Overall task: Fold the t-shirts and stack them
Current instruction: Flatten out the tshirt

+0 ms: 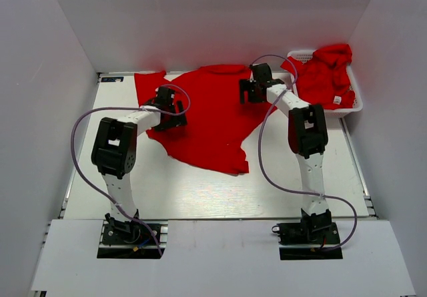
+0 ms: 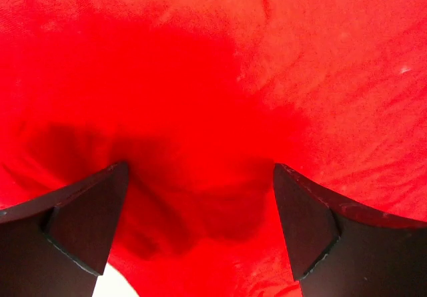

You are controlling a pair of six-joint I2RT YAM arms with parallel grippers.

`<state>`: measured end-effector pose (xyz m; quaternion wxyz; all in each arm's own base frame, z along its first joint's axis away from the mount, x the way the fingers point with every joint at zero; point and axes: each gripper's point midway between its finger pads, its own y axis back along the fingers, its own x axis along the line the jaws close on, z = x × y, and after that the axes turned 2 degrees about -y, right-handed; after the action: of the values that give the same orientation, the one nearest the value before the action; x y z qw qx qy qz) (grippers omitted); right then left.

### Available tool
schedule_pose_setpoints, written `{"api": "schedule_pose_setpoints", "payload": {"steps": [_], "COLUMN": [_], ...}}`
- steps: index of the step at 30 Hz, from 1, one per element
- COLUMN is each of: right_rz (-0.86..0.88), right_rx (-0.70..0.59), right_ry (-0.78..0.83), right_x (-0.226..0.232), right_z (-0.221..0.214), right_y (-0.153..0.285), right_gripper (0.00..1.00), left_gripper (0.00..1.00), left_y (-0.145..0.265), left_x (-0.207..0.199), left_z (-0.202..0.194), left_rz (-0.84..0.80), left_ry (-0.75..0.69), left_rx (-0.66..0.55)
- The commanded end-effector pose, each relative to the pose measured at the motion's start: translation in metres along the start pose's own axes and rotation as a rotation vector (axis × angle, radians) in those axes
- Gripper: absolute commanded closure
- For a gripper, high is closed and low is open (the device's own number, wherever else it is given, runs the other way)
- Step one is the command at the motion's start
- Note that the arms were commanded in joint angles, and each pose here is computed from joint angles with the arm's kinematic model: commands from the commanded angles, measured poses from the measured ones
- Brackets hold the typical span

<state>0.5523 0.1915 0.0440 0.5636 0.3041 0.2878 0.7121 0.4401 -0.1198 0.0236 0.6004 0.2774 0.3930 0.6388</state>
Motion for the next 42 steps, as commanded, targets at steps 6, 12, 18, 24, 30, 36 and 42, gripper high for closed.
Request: {"api": "schedule_pose_setpoints", "payload": {"steps": [6,12,18,24,30,36,42], "right_rz": [0.081,0.181,0.202,0.290,0.412,0.477,0.503], "right_rx": [0.134,0.290,0.448,0.586,0.658,0.589,0.274], "right_ry": [-0.055,-0.096,-0.122,0.014,0.161,0.271,0.167], "right_x": [-0.002,0.014,0.018,0.039,0.072,0.098,0.128], "right_z": [-0.053,-0.121,-0.209,-0.277,-0.295,-0.267,-0.172], "right_y": [-0.007,0.021,0.084,0.146,0.170,0.176,0.182], "right_gripper": [0.10,0.10,0.10,0.10,0.10,0.10,0.10], "left_gripper": [0.00,0.00,0.00,0.00,0.00,0.00,0.00], "left_y": [-0.009,-0.012,-0.026,-0.047,-0.080,-0.093,-0.034], "left_x": [0.027,0.049,0.068,0.065,0.044,0.017,0.006], "left_z": [-0.012,-0.003,0.030,0.077,0.118,0.154,0.193], "left_rz": [0.025,0.060,0.075,-0.003,-0.099,-0.227,-0.265], "left_ry": [0.108,0.142,0.151,0.098,0.003,-0.037,-0.089], "left_rx": [0.047,0.053,0.025,-0.010,-0.054,-0.108,-0.191]}}
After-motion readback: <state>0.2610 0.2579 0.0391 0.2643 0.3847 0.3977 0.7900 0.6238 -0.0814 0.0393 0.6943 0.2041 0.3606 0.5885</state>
